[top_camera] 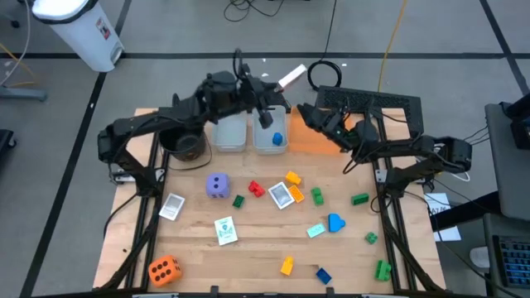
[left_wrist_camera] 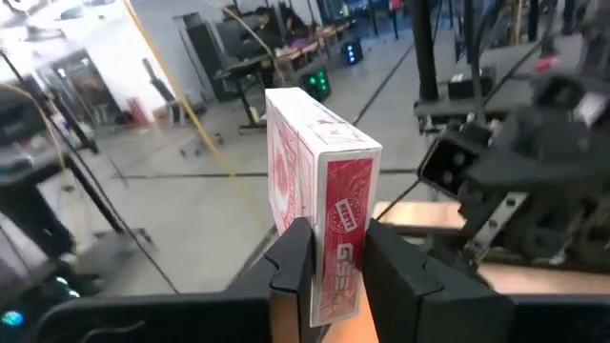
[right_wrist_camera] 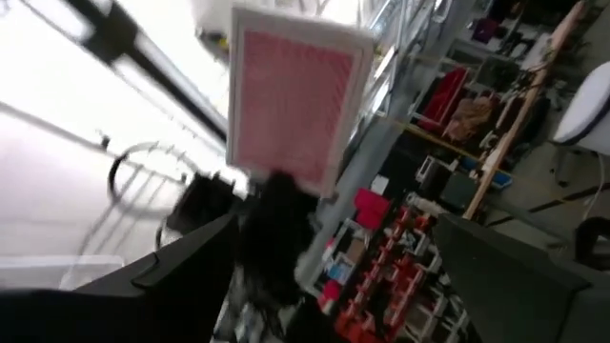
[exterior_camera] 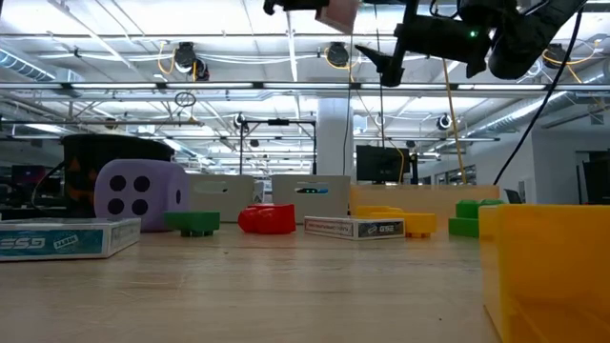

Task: Pick & Place Toys
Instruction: Put the red playing card into the orange bin

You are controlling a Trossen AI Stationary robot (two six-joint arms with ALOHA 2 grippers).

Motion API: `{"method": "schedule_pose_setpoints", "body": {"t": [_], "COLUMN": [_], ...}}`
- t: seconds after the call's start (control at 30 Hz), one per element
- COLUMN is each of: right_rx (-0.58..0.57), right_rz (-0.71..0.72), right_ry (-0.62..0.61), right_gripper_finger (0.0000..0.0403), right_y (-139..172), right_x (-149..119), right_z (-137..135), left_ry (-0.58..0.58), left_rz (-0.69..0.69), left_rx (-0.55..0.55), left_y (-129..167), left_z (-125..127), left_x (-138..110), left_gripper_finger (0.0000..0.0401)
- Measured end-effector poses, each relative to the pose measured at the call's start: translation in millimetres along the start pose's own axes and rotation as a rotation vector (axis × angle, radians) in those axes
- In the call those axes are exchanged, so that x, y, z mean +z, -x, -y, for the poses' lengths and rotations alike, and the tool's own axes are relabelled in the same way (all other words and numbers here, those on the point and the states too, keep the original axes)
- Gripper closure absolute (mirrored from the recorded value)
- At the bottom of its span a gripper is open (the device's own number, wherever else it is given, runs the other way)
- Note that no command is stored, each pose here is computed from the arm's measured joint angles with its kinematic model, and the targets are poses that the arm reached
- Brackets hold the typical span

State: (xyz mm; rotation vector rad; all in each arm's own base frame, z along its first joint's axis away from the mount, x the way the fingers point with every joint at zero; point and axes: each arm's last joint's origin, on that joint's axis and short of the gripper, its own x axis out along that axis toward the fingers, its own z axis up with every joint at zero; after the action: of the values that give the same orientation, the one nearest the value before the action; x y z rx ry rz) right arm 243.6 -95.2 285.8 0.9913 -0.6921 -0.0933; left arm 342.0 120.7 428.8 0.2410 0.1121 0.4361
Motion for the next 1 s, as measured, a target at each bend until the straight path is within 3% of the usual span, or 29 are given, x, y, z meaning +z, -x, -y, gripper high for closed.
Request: {"method": "schedule_pose_setpoints", "body": {"t": [0.17, 0.37, 0.53, 0.77, 1.0], "right_rx": [0.092, 0.137, 0.029, -0.131, -0.169], "right_rz": [-0.101, -0.118, -0.110, -0.122, -0.148], "right_ry": [0.101, 0.167, 0.192, 0.237, 0.287], "right_gripper_finger": [0.0058, 0.0061, 0.0061, 0.0062, 0.0062], "right_y": [1.4, 3.7, 5.3, 9.2, 11.5], "right_x": [3.7, 7.9, 8.9, 8.6, 8.6], "right_z": [-8.5, -19.0, -16.7, -10.6, -10.0], "left_ry": [0.154, 0.290, 0.359, 0.370, 0.427], "left_rz": [-0.016, -0.059, -0.109, -0.125, -0.174], "left_rx": [-0.074, -0.170, -0.224, -0.222, -0.266], "left_y": [16.7, 31.6, 33.0, 33.6, 32.9], "left_z": [-24.9, -46.9, -54.2, -57.4, -63.7], "left_x": [3.9, 1.4, -5.5, -7.9, -15.8], "left_gripper_finger": [0.0338, 0.0334, 0.0338, 0.0333, 0.0333]}}
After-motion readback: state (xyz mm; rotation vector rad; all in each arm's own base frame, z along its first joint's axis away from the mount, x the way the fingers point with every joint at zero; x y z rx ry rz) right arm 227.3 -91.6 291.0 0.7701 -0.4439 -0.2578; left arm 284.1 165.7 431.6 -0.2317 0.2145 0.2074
